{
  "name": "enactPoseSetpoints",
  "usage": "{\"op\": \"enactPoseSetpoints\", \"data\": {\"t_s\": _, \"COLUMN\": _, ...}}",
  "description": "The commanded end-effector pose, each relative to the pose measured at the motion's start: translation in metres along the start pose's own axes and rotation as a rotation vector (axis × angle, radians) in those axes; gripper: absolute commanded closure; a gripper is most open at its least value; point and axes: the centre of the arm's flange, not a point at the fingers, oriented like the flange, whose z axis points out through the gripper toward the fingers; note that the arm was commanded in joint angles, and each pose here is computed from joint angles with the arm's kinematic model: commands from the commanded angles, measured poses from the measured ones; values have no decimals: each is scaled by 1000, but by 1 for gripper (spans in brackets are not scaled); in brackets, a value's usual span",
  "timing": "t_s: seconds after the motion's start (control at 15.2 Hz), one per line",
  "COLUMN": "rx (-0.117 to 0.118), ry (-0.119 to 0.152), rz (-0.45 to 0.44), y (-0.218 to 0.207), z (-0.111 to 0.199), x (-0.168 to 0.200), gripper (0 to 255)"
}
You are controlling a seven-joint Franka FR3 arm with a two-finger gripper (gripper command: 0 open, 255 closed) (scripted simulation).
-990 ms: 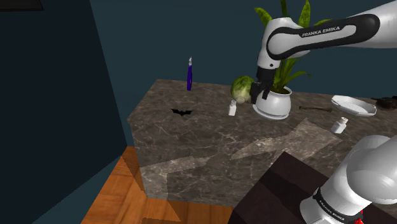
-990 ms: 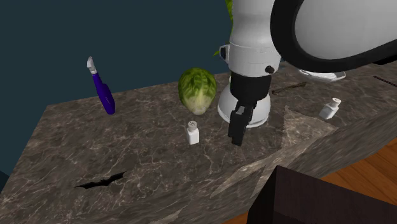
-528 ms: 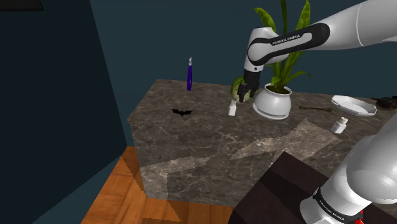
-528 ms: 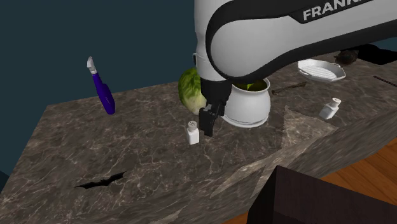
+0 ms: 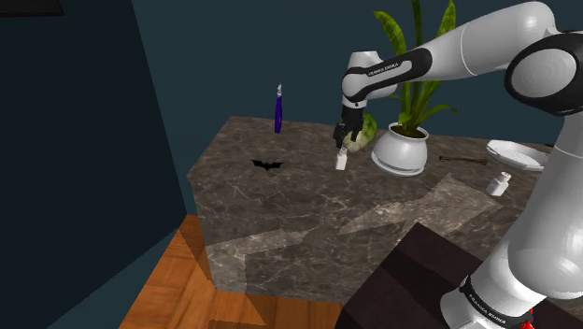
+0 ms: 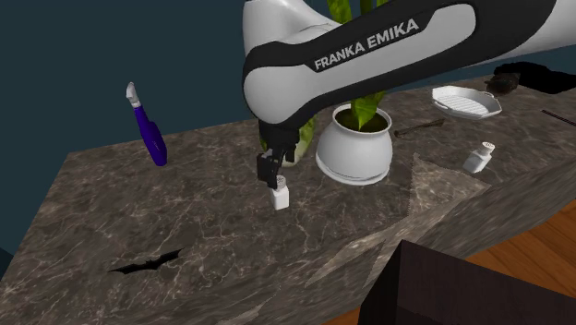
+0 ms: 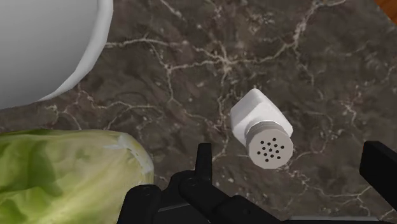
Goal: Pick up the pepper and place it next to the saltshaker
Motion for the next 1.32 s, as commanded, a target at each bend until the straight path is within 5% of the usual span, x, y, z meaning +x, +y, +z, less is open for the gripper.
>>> {"op": "enactPoseSetpoints", "data": {"t_s": 0.0, "rx": -2, "ry": 2, "rz": -1, "y": 2, "z": 10, "x": 5, "gripper": 0}}
{"op": "enactPoseSetpoints", "data": {"t_s": 0.4, "rx": -2, "ry": 2, "rz": -1, "y": 2, "z": 40, "x": 5, "gripper": 0}}
{"op": "enactPoseSetpoints", "data": {"t_s": 0.86, "rx": -2, "ry": 2, "rz": -1, "y": 2, "z": 40, "x": 5, "gripper": 0}}
{"op": "enactPoseSetpoints", "data": {"t_s": 0.92, "rx": -2, "ry": 2, "rz": -1, "y": 2, "z": 40, "x": 5, "gripper": 255}}
{"op": "enactPoseSetpoints", "data": {"t_s": 1.25, "rx": -2, "ry": 2, "rz": -1, "y": 2, "z": 40, "x": 5, "gripper": 255}}
